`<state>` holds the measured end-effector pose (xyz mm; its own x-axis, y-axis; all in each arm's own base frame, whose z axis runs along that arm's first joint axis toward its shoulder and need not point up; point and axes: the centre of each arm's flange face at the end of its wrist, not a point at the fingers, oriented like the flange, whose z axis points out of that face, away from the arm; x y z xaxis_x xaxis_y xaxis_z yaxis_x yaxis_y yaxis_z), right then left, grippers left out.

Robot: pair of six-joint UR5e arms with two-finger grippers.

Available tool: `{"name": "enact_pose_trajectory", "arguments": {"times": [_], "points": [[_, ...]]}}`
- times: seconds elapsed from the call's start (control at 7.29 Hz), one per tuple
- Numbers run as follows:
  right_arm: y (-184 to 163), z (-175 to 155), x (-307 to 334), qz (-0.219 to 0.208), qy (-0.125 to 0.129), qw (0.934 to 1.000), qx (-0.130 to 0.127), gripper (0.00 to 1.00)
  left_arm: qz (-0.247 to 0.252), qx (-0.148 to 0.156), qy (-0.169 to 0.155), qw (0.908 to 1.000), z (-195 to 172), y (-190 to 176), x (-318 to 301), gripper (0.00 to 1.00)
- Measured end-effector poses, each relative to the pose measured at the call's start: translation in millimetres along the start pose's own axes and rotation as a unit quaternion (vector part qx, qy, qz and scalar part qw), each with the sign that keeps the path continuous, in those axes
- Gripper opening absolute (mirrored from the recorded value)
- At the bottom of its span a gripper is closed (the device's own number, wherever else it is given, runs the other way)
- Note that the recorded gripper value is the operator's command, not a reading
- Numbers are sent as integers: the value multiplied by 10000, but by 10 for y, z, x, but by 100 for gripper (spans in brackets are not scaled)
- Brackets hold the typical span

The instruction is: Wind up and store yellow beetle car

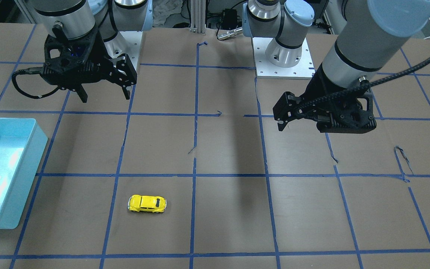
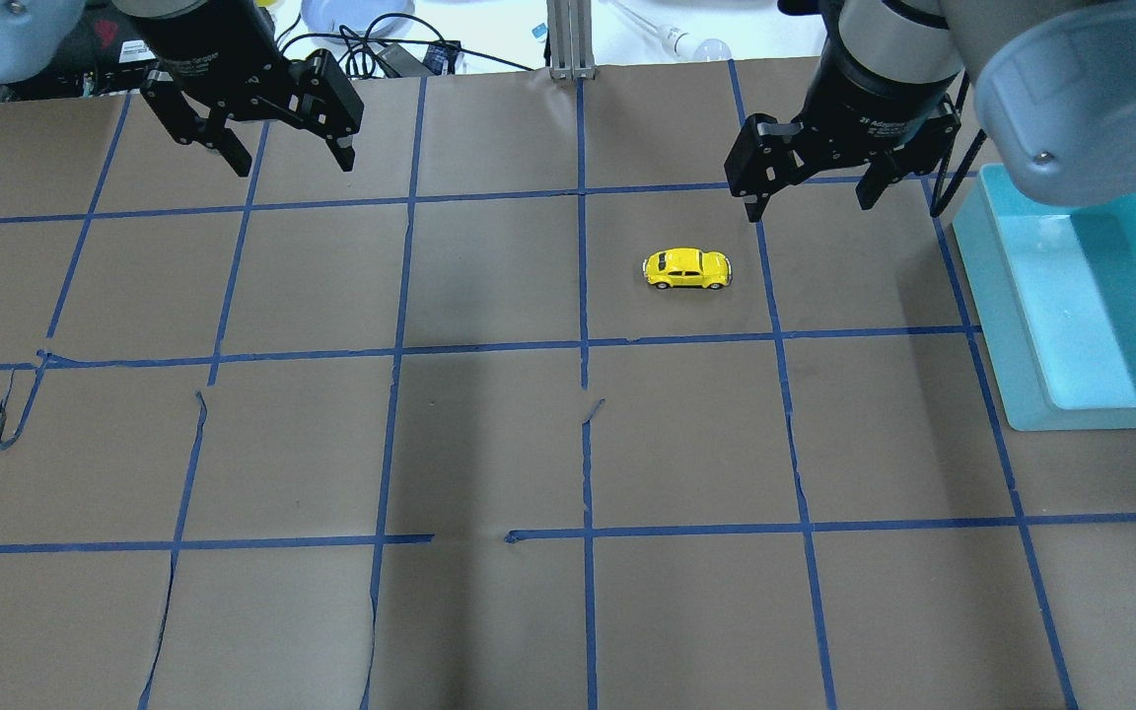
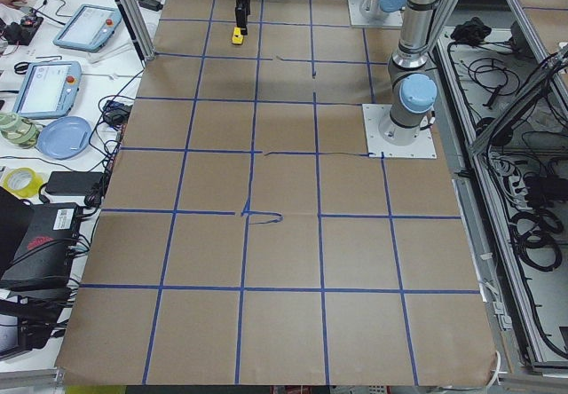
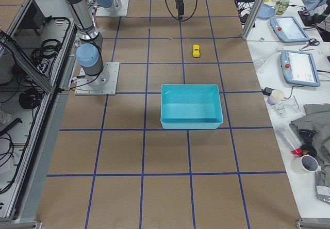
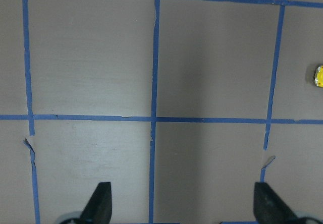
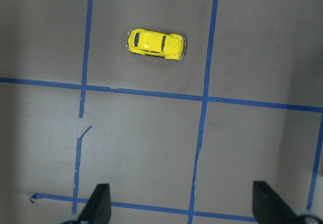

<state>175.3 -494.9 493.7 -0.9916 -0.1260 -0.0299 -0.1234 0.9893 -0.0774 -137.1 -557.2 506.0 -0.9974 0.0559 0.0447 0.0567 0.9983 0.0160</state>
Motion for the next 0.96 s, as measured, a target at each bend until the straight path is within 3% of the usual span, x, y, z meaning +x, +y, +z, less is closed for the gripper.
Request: {"name": "enact_pose_trajectory", "arguments": {"times": [0.27, 0.41, 0.55, 0.69, 0.96], "points": [[-93, 126, 15, -747, -10, 9971, -117, 100, 108, -165, -73, 9998, 31, 278, -1, 100], [-149, 226, 23, -1397, -28, 9900, -191, 100, 115, -141, -84, 9998, 92, 400, 4, 100], [-223, 369, 33, -2148, -61, 9762, -284, 100, 130, -32, -95, 9999, 160, 496, 10, 100], [-316, 529, 42, -2850, -87, 9579, -338, 100, 137, 57, -106, 9998, 200, 562, 12, 100], [-573, 985, 42, -3824, -152, 9230, -396, 100, 129, 123, -121, 9998, 229, 610, 4, 100]]}}
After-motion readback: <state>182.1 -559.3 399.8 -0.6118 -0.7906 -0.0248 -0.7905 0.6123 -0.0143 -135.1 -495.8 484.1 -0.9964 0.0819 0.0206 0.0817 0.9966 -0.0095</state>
